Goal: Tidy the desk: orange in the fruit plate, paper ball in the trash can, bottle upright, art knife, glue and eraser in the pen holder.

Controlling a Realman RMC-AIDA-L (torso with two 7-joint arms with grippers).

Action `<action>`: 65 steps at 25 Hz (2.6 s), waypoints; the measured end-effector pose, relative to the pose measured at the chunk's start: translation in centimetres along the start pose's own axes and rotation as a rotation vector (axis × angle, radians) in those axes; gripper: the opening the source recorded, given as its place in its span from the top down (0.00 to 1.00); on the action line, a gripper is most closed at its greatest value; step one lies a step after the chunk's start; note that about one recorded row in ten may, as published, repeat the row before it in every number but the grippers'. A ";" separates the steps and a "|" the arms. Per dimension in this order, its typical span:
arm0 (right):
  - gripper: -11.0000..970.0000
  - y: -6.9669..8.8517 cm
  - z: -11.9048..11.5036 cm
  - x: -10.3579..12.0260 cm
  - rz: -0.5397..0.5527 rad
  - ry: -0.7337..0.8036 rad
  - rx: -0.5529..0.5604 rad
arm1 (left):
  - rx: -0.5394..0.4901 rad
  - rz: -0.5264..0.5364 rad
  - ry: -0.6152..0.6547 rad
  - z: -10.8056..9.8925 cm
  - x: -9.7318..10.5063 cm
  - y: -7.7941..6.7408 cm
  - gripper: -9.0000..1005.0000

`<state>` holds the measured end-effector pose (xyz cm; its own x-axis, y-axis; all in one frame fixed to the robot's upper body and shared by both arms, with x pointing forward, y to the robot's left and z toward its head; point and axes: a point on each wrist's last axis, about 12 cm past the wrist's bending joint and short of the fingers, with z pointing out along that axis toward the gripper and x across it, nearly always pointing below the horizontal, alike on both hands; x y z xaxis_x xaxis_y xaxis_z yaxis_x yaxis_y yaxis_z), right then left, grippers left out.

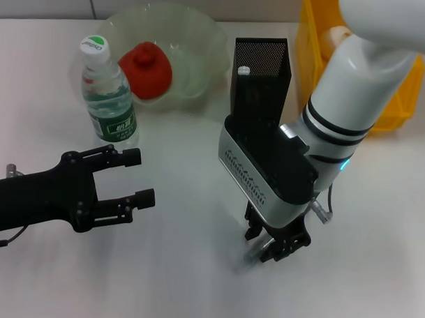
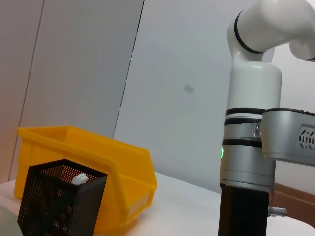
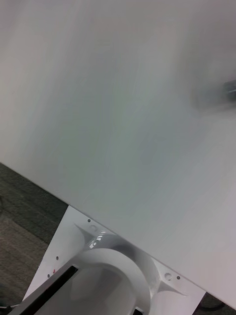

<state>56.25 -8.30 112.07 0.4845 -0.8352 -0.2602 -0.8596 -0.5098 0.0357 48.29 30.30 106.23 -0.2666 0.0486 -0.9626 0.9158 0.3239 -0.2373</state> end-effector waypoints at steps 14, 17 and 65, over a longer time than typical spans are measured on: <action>0.68 0.1 0.2 -0.1 0.007 -0.005 -0.001 | -0.004 -0.005 -0.002 -0.1 0.1 -0.1 0.22; 0.70 0.1 0.3 -0.1 0.011 -0.006 0.000 | -0.004 -0.005 -0.002 -0.1 0.1 -0.1 0.22; 0.85 4.5 -1.5 9.2 0.506 -1.134 0.487 | -0.014 0.048 -0.114 1.2 0.0 -0.8 0.22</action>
<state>57.11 -18.53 111.27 -0.1013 -0.1555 -0.9826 -0.9885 0.1275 0.0818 47.94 28.88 106.25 -0.1862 -0.0435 -0.9815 0.9221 0.3371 -0.1899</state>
